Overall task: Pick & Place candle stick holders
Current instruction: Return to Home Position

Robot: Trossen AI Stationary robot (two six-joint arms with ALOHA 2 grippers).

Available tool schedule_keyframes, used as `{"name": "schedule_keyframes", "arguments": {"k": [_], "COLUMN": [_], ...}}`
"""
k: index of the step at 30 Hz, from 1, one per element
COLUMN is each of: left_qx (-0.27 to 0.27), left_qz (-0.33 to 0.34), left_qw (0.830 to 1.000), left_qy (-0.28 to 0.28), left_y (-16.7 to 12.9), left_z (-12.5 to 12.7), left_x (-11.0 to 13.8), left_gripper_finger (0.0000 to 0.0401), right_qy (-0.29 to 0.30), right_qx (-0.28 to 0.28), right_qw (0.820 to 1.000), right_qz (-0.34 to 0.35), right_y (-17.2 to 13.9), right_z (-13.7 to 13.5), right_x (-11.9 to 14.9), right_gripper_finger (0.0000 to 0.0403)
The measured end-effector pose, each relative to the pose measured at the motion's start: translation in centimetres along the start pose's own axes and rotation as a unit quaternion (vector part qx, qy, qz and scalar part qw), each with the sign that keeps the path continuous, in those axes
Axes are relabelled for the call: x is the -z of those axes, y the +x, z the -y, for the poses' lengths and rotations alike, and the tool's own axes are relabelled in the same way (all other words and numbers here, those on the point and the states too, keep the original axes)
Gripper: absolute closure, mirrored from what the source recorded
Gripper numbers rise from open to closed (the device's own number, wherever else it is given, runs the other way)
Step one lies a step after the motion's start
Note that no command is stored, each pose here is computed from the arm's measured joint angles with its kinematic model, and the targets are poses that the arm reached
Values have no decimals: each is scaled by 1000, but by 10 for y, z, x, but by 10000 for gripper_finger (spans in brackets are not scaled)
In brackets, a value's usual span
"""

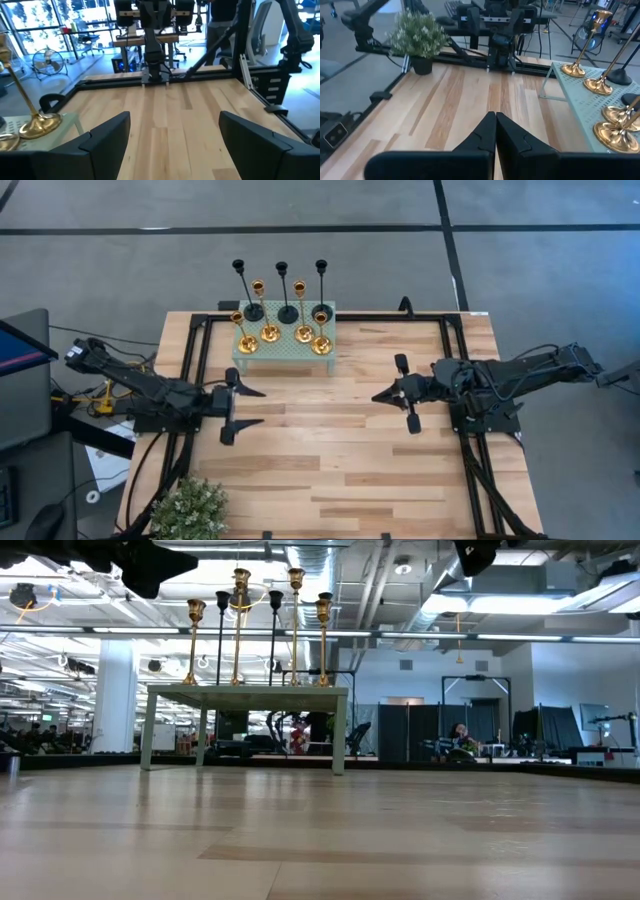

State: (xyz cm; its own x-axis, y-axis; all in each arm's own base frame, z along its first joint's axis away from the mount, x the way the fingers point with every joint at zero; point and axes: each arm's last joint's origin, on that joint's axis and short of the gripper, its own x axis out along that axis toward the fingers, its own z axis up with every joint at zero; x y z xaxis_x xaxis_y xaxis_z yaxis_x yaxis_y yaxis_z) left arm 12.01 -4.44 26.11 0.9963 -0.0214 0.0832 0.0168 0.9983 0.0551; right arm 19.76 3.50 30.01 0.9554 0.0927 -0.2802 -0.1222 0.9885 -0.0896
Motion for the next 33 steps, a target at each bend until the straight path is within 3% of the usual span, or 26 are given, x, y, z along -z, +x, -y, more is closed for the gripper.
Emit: {"name": "schedule_keyframes", "arguments": {"k": [11,19,24,33], "left_qx": [5,4,4,21], "left_qz": [-36,-32,-31,-29], "left_qw": [999,999,999,999], "left_qy": [16,-12,7,33], "left_y": [10,12,12,11], "left_z": [6,6,6,7], "left_x": [10,9,9,9], "left_gripper_finger": [96,112,180,362], "right_qy": [-6,-5,-6,-11], "right_qx": [9,9,9,15], "right_qw": [1000,1000,1000,1000], "right_qz": [-1,-1,-10,-18], "right_y": [0,0,0,-4], "right_z": [1,1,0,1], "right_x": [0,0,2,3], "right_gripper_finger": [403,403,403,403]}}
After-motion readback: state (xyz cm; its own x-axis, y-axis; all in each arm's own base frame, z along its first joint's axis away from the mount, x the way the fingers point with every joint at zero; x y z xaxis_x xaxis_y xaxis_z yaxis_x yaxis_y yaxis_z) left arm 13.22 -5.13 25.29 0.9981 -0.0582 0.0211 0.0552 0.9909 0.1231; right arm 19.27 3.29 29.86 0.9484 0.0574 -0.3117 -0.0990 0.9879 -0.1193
